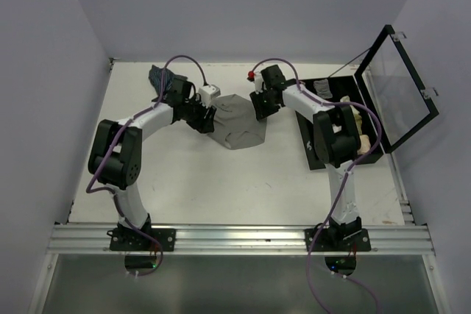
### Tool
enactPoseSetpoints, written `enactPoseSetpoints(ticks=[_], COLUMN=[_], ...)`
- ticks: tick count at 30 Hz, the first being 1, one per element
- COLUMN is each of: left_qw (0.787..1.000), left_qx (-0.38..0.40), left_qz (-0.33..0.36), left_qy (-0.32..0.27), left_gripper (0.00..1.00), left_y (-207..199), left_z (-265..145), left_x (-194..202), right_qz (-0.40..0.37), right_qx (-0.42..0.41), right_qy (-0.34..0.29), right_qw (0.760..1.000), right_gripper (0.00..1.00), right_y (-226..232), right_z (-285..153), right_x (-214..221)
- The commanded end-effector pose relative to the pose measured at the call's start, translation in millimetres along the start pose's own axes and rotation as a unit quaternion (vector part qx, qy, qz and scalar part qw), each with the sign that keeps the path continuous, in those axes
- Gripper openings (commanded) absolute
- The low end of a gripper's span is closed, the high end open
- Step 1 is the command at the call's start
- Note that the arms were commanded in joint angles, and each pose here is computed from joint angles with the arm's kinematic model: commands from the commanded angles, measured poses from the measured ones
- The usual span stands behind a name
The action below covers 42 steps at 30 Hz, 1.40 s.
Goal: Roll the underwear
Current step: Flatten the underwear
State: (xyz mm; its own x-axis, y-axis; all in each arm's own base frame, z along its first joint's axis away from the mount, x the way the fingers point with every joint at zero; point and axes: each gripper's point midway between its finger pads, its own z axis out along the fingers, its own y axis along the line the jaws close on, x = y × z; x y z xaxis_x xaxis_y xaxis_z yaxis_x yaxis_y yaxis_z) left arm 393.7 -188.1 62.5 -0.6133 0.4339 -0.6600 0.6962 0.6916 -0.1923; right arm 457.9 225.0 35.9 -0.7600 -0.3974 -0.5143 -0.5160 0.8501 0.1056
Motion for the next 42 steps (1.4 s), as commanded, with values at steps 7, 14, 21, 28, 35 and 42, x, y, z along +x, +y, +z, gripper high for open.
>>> enactPoseSetpoints(ticks=[7,14,21,28,35,42], left_qw=[0.999,0.998,0.991,0.981,0.994,0.997], left_qx=[-0.002,-0.007,0.021,0.09,0.006,0.021], left_qz=[0.045,0.061,0.06,0.099,0.108,0.057], left_qy=[-0.008,0.023,0.117,0.141,-0.01,-0.048], left_gripper=[0.59,0.59,0.17,0.0,0.32,0.31], left_y=[-0.1,4.8,-3.4,-49.0,-7.0,38.2], left_z=[5.2,20.6,22.3,-33.5,-46.7,30.1], left_x=[-0.1,15.8,67.5,95.9,-24.6,-110.2], right_qz=[0.016,0.014,0.033,0.027,0.027,0.048], right_qx=[0.021,0.003,-0.05,-0.134,-0.137,-0.095], right_qy=[-0.029,-0.032,-0.073,-0.002,0.031,0.045], right_qw=[0.999,0.999,0.996,0.991,0.99,0.993], right_gripper=[0.27,0.0,0.0,0.0,0.0,0.0], right_y=[-9.3,-9.2,-11.1,15.2,19.4,-2.8], right_z=[14.9,-0.6,-68.8,-87.1,-107.2,-109.6], right_x=[-25.8,-24.1,-26.2,42.0,97.3,113.7])
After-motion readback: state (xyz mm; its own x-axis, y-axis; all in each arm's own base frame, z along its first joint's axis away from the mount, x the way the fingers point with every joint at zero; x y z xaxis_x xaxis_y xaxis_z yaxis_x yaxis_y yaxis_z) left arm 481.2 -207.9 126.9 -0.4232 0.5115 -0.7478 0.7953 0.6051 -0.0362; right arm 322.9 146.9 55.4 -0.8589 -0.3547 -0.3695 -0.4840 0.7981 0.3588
